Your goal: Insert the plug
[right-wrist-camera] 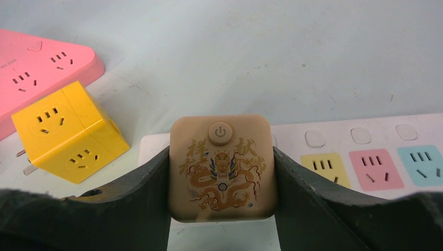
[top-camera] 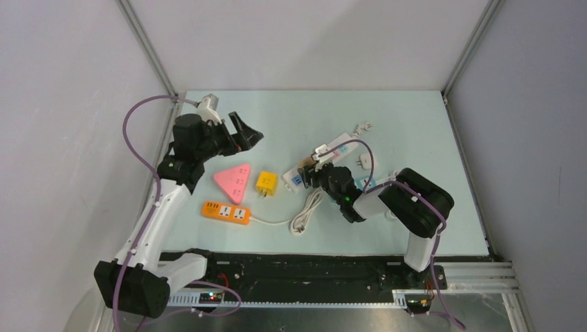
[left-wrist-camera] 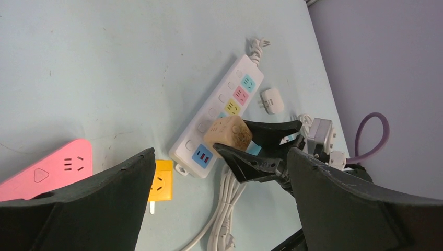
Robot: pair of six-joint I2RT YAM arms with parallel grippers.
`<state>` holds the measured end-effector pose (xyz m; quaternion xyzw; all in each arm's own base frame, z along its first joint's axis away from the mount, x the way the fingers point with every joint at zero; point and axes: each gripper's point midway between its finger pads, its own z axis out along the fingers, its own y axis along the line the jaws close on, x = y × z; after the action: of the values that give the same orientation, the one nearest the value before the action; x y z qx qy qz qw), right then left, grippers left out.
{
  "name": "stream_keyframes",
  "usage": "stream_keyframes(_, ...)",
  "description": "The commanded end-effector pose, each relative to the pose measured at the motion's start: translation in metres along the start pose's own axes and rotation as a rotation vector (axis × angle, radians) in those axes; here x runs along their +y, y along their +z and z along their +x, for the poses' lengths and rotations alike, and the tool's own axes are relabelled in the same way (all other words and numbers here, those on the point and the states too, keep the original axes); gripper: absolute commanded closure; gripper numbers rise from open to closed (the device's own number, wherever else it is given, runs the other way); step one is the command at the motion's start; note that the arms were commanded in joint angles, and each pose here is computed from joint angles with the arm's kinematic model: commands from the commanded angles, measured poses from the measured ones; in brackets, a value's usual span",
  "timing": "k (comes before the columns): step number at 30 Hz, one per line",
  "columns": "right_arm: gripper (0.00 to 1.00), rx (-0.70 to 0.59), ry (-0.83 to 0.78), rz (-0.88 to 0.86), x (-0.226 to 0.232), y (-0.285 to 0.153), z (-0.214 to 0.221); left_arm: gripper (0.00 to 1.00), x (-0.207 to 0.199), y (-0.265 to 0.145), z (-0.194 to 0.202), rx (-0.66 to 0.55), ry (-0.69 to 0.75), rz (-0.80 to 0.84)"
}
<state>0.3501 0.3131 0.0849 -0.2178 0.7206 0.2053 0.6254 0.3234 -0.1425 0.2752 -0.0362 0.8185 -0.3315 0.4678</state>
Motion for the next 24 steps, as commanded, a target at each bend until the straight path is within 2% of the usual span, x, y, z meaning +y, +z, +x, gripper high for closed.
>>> stream_keyframes(1,1.00,0.430,-0.053,-0.033,0.005,-0.037,0.108,0.00,-0.006,-0.001,-0.006,-0.014,-0.007,0.026)
stream_keyframes(10,1.00,0.558,-0.032,-0.016,0.013,-0.052,0.128,0.00,-0.005,0.000,-0.001,0.001,-0.024,0.030)
stream_keyframes(18,1.00,0.594,-0.003,-0.035,0.020,-0.054,0.144,0.00,-0.006,-0.001,0.001,0.003,-0.021,0.036)
stream_keyframes(24,1.00,0.702,0.023,-0.039,0.022,-0.063,0.165,0.00,-0.006,0.000,0.001,0.006,-0.026,0.035)
